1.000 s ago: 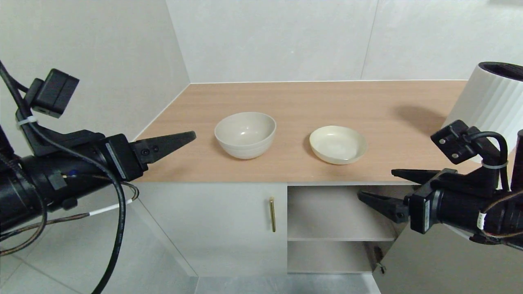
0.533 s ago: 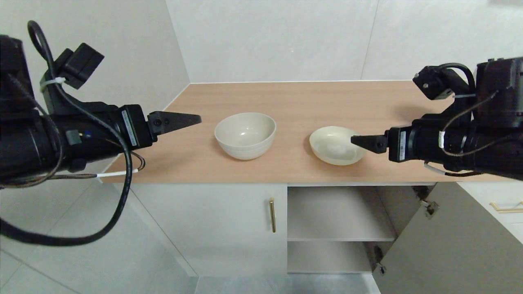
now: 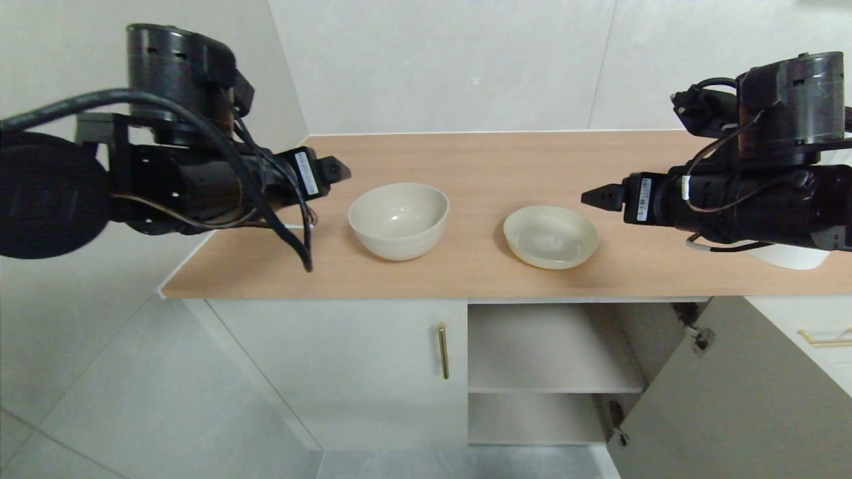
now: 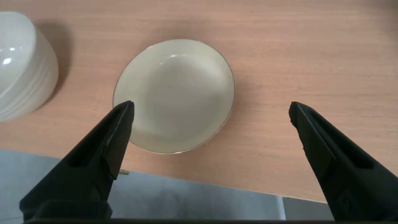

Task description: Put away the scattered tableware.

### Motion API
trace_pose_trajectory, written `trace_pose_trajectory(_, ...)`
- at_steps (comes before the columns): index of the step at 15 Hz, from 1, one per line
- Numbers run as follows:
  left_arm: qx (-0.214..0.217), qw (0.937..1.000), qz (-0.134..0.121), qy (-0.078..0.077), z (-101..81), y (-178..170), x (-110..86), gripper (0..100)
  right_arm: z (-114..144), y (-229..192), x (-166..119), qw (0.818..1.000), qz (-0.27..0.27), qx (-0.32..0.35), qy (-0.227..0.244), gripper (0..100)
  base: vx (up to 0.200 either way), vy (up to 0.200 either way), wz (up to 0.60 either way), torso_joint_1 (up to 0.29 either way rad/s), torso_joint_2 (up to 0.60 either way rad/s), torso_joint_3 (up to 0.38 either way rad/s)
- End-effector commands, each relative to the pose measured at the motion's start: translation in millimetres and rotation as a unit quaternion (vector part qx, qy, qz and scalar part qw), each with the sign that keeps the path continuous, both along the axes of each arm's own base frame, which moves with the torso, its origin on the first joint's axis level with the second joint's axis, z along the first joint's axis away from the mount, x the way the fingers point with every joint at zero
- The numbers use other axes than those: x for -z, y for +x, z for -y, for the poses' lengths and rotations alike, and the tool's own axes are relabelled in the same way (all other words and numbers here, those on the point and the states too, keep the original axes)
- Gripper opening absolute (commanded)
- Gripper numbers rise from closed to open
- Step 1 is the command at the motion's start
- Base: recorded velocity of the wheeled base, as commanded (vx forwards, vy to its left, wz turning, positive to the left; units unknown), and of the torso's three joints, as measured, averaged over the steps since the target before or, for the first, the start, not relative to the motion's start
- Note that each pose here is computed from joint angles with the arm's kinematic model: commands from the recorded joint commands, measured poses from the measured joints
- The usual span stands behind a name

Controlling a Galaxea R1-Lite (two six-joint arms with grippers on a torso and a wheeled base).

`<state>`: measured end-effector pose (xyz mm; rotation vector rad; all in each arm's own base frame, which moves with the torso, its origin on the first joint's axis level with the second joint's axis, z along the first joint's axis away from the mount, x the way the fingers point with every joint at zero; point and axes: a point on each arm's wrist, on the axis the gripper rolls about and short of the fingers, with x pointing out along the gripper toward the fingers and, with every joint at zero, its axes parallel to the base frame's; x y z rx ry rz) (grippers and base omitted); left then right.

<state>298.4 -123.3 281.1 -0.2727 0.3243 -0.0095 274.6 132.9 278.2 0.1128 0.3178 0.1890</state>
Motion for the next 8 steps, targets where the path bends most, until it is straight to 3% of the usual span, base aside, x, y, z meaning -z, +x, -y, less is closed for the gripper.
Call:
trace_pose_trajectory(1, 0.012, 0.9991, -0.036, 0.016, 17.1, 17, 29.2, 100, -1, 2, 2, 1.0, -0.003, 0.001, -0.001, 100, 0.0, 0.0, 0.0, 0.0, 0.0, 0.0)
trace_pose_trajectory(8, 0.029, 0.9974, -0.057, 0.031, 20.2, 31, 45.4, 100, 1, 8, 8, 1.0, -0.011, 0.007, -0.005, 100, 0.0, 0.0, 0.0, 0.0, 0.0, 0.0)
